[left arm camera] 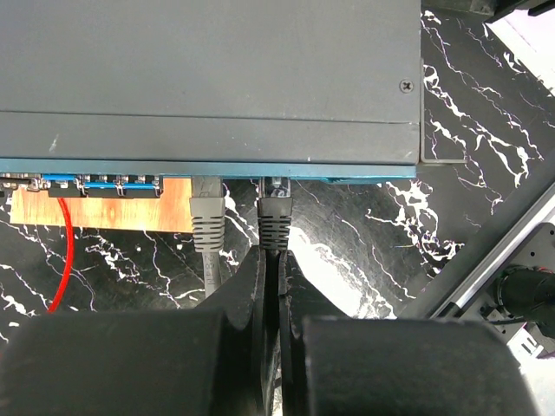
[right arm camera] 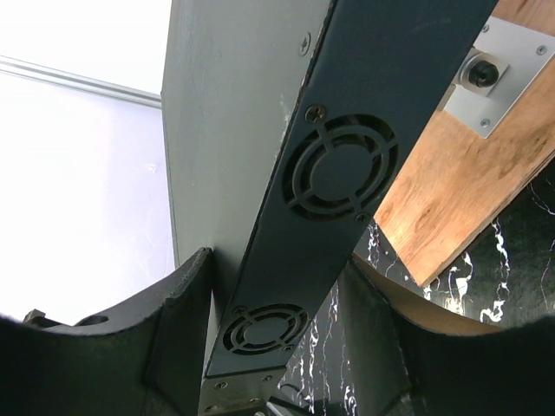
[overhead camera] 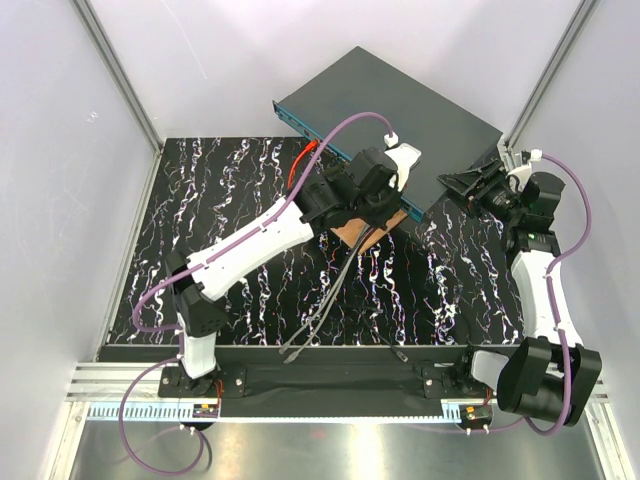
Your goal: Insert the plug into the switch port
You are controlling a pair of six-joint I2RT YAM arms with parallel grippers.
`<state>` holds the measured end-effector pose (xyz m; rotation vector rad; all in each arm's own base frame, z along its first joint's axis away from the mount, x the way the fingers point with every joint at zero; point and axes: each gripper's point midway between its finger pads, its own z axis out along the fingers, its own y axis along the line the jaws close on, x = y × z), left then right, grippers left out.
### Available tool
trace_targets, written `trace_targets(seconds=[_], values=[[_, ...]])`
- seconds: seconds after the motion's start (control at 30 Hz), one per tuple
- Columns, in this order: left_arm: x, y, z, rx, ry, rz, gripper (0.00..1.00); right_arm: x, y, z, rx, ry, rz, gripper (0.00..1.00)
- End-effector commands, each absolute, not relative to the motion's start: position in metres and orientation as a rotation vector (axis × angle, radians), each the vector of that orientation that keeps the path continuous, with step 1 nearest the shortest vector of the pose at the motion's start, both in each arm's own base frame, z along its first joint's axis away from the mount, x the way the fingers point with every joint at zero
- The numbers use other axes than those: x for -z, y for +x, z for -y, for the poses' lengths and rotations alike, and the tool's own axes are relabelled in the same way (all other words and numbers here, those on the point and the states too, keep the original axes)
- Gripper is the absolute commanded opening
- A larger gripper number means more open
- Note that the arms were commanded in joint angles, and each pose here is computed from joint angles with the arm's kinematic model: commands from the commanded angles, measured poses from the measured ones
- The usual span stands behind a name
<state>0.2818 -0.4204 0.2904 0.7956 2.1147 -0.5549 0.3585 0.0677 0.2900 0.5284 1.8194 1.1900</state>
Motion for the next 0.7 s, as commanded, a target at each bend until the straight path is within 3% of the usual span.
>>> trace_targets(seconds=[0.0,0.2,0.4,0.67], values=[[-0.367,0.321,0.479,0.779,0.645,-1.772,0.00,-0.300,0.342,-0.103,-1.250,0.313,-1.822,0.00],[-0.373,0.322,0.486,0.824,0.650,-1.752,0.01,-0.302,0.343,-0.103,-1.245,0.303,-1.821,0.00],[-0.359,0.304,0.463,0.803,0.722,-1.804,0.31,-0.313,0.350,-0.098,-1.188,0.263,-1.827,0.00],[-0.354,0.283,0.402,0.719,0.795,-1.838,0.41,-0.316,0.353,-0.085,-1.157,0.286,-1.869,0.02]])
